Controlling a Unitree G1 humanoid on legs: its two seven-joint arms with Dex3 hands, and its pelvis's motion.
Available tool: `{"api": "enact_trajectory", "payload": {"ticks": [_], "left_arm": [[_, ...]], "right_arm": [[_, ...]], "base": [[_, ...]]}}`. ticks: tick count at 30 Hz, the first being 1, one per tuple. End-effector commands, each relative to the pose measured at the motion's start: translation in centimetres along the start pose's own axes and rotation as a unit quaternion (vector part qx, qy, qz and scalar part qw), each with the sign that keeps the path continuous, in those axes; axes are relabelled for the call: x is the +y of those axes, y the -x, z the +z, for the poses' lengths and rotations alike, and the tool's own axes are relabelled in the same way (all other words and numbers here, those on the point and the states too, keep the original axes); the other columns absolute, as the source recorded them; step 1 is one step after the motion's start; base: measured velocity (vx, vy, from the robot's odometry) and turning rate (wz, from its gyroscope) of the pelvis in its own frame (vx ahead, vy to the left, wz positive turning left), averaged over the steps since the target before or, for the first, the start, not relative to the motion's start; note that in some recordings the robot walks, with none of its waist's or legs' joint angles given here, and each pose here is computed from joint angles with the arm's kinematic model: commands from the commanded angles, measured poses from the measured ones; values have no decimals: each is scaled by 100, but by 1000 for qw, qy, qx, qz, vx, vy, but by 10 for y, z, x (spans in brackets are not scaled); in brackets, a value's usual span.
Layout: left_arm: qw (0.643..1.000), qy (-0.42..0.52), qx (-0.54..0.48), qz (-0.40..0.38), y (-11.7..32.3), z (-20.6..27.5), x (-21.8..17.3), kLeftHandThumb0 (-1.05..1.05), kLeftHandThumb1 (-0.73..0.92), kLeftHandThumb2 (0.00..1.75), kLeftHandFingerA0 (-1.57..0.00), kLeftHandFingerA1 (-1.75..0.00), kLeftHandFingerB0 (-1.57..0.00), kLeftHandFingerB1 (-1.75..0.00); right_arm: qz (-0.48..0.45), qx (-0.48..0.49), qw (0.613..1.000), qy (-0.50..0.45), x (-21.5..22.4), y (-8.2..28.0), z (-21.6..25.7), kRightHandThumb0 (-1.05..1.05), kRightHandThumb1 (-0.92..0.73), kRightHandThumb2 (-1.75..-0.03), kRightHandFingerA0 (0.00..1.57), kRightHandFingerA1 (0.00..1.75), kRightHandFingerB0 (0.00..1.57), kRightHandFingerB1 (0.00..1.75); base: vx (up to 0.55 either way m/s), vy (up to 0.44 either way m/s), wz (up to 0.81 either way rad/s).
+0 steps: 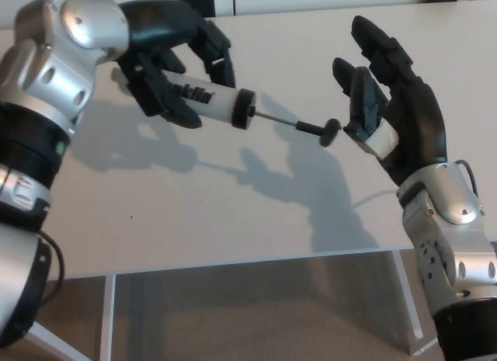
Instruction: The robot walks towards a desk on which an air pump is kept in the middle. It lifts it up and holds it with its left hand and uses its right hand to compress it by pushing its handle inwards.
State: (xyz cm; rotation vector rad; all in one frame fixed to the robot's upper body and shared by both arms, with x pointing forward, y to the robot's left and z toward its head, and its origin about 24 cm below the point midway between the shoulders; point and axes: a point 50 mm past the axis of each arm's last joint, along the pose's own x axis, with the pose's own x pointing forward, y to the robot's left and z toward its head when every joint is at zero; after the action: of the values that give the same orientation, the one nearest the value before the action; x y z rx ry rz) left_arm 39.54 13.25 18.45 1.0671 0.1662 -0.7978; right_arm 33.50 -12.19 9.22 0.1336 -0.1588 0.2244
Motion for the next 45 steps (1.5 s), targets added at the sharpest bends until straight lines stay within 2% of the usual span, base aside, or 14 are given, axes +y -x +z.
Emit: {"api": "enact_trajectory", "payload": {"ticks": [1, 2, 5, 12, 13, 20, 23, 30, 31, 39, 40, 43, 44, 45], "left_arm": [[1000, -24, -10, 7, -6, 18, 0, -15, 63, 83, -84, -57, -85, -118], [999, -31, -14, 7, -8, 22, -1, -21, 72, 62, -78, -47, -85, -71], [999, -36, -19, 9, -13, 28, -4, -28, 76, 64, -79, -55, -79, -54], [999, -44, -19, 19, -21, 37, -10, -39, 69, 61, -72, -53, -64, -47], [999, -45, -20, 21, -23, 40, -10, -41, 70, 61, -68, -48, -61, -45], [998, -42, -17, 45, -30, 50, -18, -46, 79, 64, -86, -69, -56, -43], [998, -44, -10, 52, -32, 52, -19, -52, 83, 65, -97, -75, -49, -40], [996, -46, -15, 69, -34, 59, -17, -47, 80, 64, -93, -78, -62, -46], [996, -38, -15, 84, -36, 62, -20, -48, 71, 61, -83, -66, -63, -49], [994, -9, 1, 107, -38, 65, -29, -44, 72, 61, -91, -78, -62, -49], [994, -5, 10, 105, -38, 64, -29, -43, 70, 60, -82, -67, -58, -47], [994, 9, 25, 108, -39, 49, -29, -34, 71, 61, -77, -55, -55, -45], [994, 11, 25, 107, -38, 42, -30, -20, 79, 63, -90, -117, -70, -115], [994, 12, 26, 107, -37, 37, -30, -20, 79, 63, -90, -117, -70, -115]], "right_arm": [[-15, -15, 1000, 4, 0, -1, 5, -77, -92, -74, 12, 27, 8, 22], [-16, -18, 1000, -4, 1, -2, 6, -75, -92, -73, 10, 26, 8, 22], [-17, -22, 999, -19, 2, -3, 7, -74, -92, -72, 11, 26, 10, 23], [-46, -30, 998, -31, 3, -4, 10, -85, -80, -110, 5, 40, 2, 35], [-54, -32, 998, -30, 1, -3, 11, -79, -91, -70, 17, 29, 13, 26], [-134, -57, 988, -57, 3, -4, 10, -78, -78, -102, 20, 44, 13, 40], [-162, -64, 982, -73, 3, -5, 10, -77, -92, -71, 31, 35, 20, 30], [-198, -80, 971, -107, 3, -10, 16, -75, -92, -72, 36, 35, 22, 30], [-204, -84, 969, -109, 1, -11, 17, -76, -78, -104, 31, 48, 20, 43], [-219, -88, 966, -105, 0, -11, 17, -75, -92, -73, 38, 36, 24, 31], [-214, -87, 967, -103, -1, -11, 17, -75, -79, -105, 28, 47, 18, 42], [-185, -75, 976, -84, -3, -11, 15, -75, -92, -72, 26, 33, 15, 28], [-182, -75, 978, -71, -6, -10, 14, -75, -92, -71, 24, 33, 15, 28], [-181, -77, 978, -64, -7, -10, 14, -75, -92, -71, 24, 33, 15, 28]], "base": [[0, 0, 0], [0, 0, 0], [0, 0, 0], [0, 0, 0], [0, 0, 0], [0, 0, 0], [0, 0, 0], [0, 0, 0], [0, 0, 0], [0, 0, 0], [0, 0, 0], [0, 0, 0], [0, 0, 0], [0, 0, 0]]}}
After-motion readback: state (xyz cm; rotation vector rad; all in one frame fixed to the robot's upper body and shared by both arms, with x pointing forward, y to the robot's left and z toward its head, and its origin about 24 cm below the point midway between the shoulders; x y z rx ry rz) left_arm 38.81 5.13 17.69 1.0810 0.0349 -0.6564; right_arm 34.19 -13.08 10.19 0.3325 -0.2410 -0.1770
